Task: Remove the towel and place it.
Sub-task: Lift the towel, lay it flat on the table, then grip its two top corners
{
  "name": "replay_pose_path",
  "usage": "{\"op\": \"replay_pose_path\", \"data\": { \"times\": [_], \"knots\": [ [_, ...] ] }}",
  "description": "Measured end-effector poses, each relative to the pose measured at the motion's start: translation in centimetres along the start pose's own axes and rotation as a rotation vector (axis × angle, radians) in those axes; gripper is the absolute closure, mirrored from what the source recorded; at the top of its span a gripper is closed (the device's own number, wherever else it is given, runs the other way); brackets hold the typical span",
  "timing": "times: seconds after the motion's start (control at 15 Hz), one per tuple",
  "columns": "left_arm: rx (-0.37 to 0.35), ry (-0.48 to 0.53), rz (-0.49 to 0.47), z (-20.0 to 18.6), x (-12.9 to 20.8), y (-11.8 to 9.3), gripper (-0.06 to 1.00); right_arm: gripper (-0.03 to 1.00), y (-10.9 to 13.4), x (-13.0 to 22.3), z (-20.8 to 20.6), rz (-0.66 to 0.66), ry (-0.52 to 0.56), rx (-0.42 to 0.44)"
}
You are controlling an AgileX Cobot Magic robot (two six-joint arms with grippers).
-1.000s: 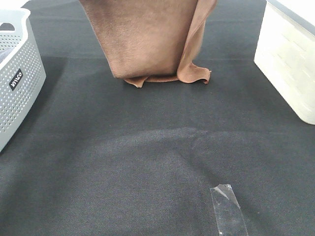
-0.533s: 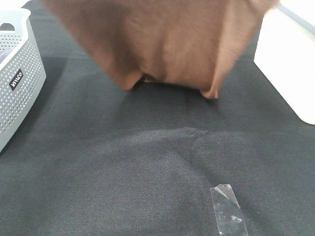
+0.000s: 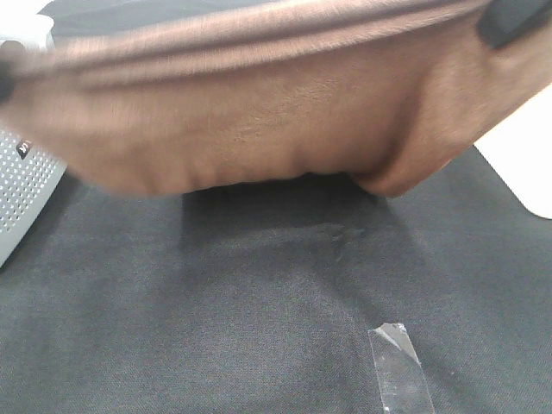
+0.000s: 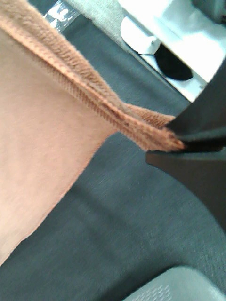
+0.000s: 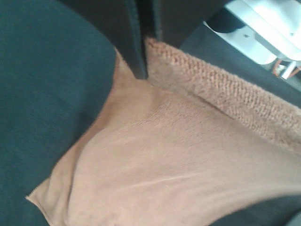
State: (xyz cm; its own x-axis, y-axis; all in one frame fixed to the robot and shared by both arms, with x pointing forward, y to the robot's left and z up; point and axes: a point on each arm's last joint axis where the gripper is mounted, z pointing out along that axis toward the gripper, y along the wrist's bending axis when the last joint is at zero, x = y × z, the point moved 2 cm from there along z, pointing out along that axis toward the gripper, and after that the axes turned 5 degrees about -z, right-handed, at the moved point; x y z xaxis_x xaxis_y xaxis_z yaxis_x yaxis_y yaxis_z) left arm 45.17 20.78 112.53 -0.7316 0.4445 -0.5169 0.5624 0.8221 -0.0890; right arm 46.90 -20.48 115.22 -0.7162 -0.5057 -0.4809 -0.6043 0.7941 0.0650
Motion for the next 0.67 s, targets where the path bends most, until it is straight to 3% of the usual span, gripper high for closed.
{"op": "replay_pose_path", "data": {
  "times": [0.2, 0.53, 0.67],
  "knots": [
    [0.014, 0.011, -0.006, 0.3, 2.4, -0.6, 0.94, 0.97, 1.2, 2.2, -0.1, 0.012, 0.008, -0.044],
    [0.070, 0.140, -0.035, 3.3, 5.9, -0.9, 0.94, 0.97, 2.1, 8.6, 6.3, 0.106, 0.258, -0.162],
    [0.092, 0.186, -0.050, 4.4, 6.3, -0.9, 0.94, 0.97, 2.3, 10.4, 8.1, 0.138, 0.307, -0.180]
  ]
}}
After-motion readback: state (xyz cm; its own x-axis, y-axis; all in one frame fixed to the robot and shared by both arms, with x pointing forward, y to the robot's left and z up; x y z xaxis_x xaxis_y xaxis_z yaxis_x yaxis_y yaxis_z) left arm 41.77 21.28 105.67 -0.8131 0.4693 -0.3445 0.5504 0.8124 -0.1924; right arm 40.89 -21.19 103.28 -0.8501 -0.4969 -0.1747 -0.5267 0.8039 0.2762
